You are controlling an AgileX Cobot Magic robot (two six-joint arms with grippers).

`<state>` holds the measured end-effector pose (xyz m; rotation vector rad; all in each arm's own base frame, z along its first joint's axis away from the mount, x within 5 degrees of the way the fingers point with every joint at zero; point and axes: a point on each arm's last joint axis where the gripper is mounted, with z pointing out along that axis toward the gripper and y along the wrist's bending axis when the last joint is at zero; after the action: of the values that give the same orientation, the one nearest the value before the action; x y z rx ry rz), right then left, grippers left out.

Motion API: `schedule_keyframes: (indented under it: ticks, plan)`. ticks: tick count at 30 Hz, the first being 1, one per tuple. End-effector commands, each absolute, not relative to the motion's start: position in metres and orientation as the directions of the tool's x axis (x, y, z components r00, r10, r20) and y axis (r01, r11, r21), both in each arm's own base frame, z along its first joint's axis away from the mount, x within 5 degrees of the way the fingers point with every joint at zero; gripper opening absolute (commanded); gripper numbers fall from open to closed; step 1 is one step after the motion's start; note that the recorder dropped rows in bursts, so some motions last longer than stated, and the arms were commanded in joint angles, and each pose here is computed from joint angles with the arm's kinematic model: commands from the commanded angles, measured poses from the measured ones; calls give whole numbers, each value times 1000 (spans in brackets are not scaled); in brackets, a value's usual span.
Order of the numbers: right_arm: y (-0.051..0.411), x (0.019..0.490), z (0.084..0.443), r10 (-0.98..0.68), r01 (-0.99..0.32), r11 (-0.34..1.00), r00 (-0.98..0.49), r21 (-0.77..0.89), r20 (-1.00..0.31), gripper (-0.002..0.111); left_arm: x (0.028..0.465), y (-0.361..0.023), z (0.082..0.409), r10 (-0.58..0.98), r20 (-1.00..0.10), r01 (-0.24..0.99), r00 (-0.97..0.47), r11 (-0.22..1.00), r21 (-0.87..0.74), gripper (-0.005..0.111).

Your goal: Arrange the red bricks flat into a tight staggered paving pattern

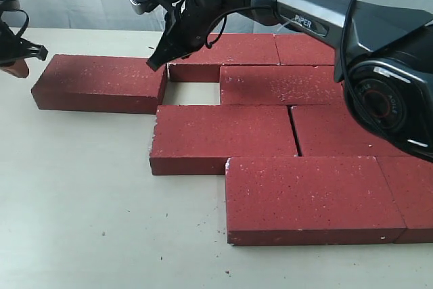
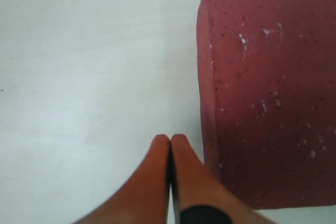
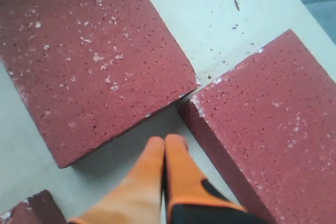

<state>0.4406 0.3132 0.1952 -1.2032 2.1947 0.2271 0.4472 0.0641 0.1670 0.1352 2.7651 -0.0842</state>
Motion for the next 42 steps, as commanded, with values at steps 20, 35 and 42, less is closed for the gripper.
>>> schedule_keyframes:
  ticks: [20, 35, 42]
  plan:
    - [300, 435, 199, -778, -832, 533, -410, -155, -477, -1, 507, -46, 190, 122, -690, 255, -714, 963, -93, 0]
    - [307, 430, 200, -749, -849, 522, -414, -77, -517, -1, 518, -74, 136, 169, -606, 308, -778, 942, -133, 0]
    - [307, 430, 200, -750, -850, 522, -414, -77, -515, -1, 514, -75, 132, 196, -560, 327, -805, 934, -143, 0]
